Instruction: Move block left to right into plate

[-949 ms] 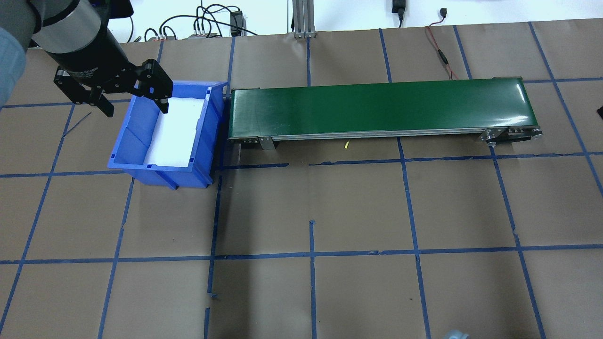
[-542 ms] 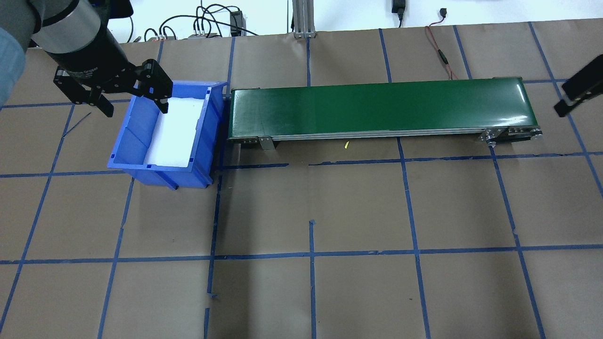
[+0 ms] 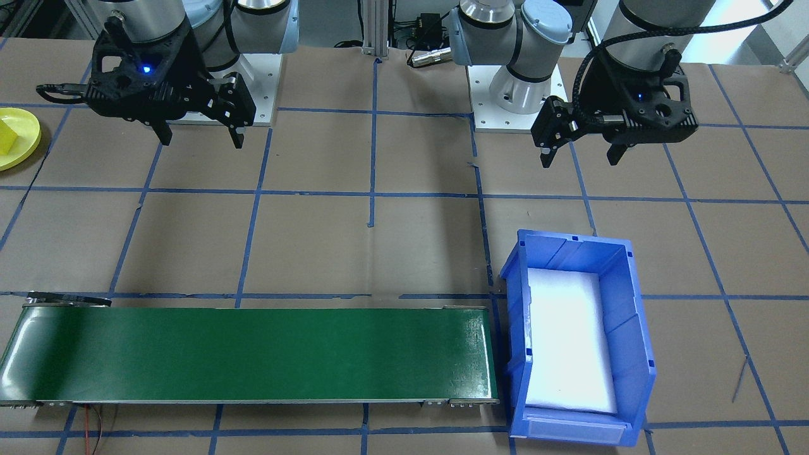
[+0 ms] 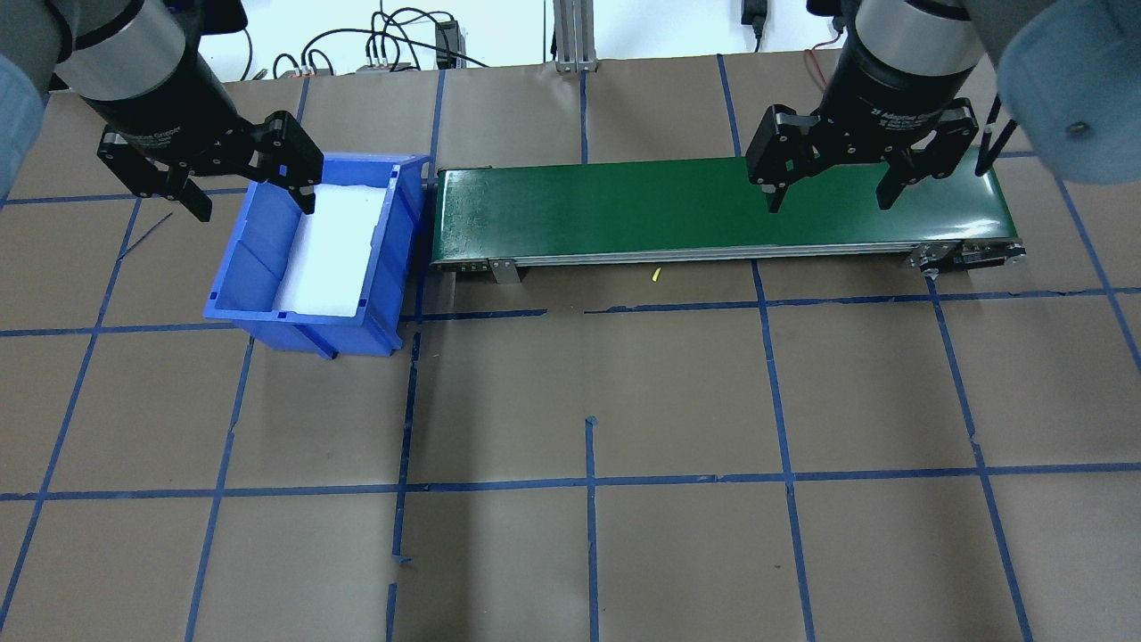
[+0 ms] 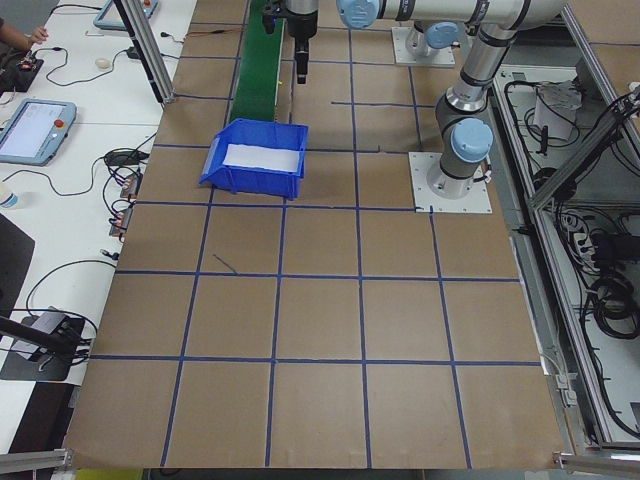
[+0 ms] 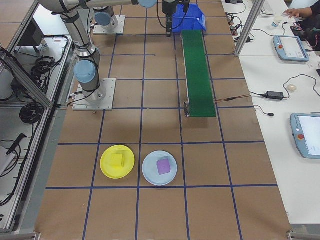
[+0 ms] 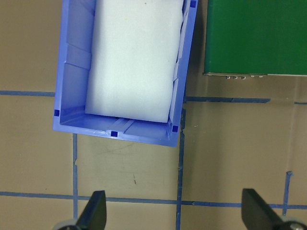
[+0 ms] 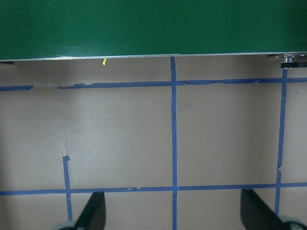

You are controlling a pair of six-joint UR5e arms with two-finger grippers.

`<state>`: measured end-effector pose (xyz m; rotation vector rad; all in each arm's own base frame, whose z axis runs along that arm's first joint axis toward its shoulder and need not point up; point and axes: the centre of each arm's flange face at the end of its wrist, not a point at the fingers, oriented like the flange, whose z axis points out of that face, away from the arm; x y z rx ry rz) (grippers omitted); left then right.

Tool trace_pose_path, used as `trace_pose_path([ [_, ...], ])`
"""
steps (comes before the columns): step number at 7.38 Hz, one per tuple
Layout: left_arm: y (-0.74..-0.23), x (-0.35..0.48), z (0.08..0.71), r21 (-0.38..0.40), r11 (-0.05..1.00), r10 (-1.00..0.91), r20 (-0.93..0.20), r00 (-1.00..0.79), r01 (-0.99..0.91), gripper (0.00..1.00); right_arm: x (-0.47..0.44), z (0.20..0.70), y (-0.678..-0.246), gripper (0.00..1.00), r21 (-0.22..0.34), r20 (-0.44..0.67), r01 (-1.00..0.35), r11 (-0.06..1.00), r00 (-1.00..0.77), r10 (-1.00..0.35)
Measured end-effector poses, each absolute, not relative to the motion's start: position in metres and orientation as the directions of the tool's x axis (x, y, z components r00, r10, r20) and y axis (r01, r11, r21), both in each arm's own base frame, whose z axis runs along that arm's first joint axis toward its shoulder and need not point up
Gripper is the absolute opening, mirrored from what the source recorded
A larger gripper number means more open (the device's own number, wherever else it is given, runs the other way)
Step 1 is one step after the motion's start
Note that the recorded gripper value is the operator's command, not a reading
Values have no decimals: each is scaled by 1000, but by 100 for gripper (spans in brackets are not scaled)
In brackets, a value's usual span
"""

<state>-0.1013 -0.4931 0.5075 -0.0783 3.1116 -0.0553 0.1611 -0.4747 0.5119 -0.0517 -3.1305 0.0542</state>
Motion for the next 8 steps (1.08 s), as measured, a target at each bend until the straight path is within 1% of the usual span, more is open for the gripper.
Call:
trace_pose_path([
  [2, -493, -100, 508, -36, 998, -53, -28, -998, -52, 100, 160, 513, -481, 100, -85, 4, 51, 995, -999, 52],
  [3, -493, -100, 508, -36, 998, -54, -28, -998, -53, 100, 158, 515, -486, 100, -101, -1, 62, 993, -998, 62],
  [4, -493, -100, 508, -37, 998, -54, -27, -998, -53, 100, 152, 515, -492, 100, -102, -2, 75, 992, -997, 76],
  [6, -494, -100, 508, -37, 998, -54, -27, -998, -53, 100, 139, 512, -498, 100, -69, 3, 103, 992, -995, 103],
  [8, -493, -100, 508, -37, 998, -54, -27, -998, -53, 100, 138, 510, -494, 100, -51, 8, 105, 993, -994, 106],
])
